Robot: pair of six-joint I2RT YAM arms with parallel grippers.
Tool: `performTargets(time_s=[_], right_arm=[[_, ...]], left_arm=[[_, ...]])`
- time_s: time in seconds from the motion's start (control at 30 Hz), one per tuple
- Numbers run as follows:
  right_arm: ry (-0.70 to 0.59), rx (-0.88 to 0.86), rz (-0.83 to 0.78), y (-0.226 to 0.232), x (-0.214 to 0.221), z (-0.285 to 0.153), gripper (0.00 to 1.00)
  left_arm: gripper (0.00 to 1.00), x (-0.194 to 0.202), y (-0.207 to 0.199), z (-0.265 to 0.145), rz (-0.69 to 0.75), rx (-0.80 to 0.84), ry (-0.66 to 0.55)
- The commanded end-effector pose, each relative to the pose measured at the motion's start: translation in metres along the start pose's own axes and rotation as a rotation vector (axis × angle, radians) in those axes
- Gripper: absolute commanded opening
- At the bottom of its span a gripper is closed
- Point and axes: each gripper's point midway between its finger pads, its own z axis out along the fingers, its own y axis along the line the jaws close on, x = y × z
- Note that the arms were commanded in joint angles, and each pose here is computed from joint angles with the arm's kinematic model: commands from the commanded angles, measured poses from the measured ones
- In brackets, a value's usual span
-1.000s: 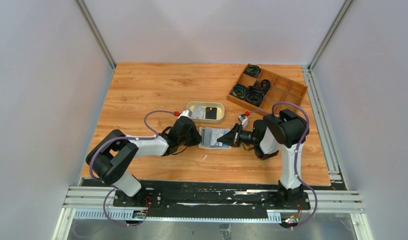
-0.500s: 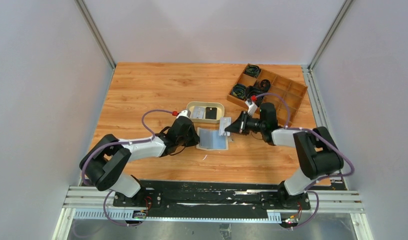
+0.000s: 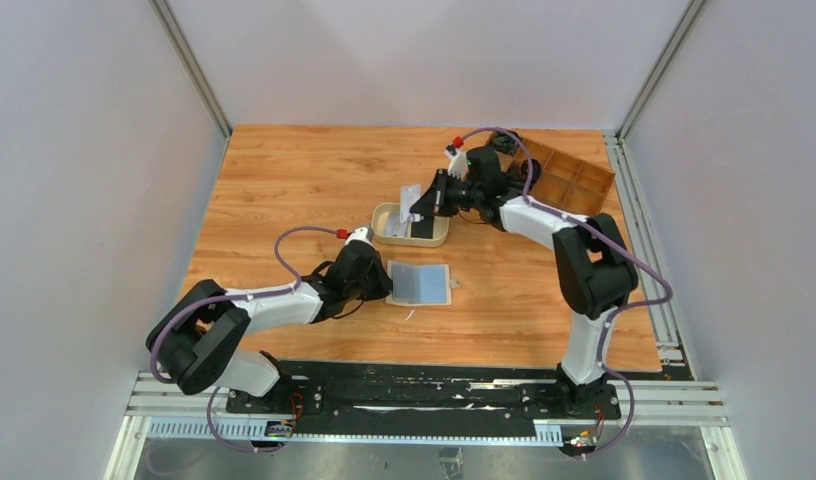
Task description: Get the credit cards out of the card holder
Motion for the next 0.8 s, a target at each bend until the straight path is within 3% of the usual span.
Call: performTargets(time_s=[0.0, 0.4, 0.77], right_arm=[[0.049, 0.033, 0.094, 0.0, 0.008, 0.037, 0.0], [0.092, 0.038, 0.173, -0.022, 0.037, 0.095, 0.0], [0.098, 0.037, 0.164, -0.028, 0.041, 0.1, 0.03]], left_arm=[[0.0, 0.03, 0.042, -0.011, 0.035, -0.135, 0.073], [0.0, 0.031, 0.047, -0.018, 0.022, -0.14, 0.056], [0.0, 0.029, 0.046, -0.021, 0.021, -0.134, 0.044]])
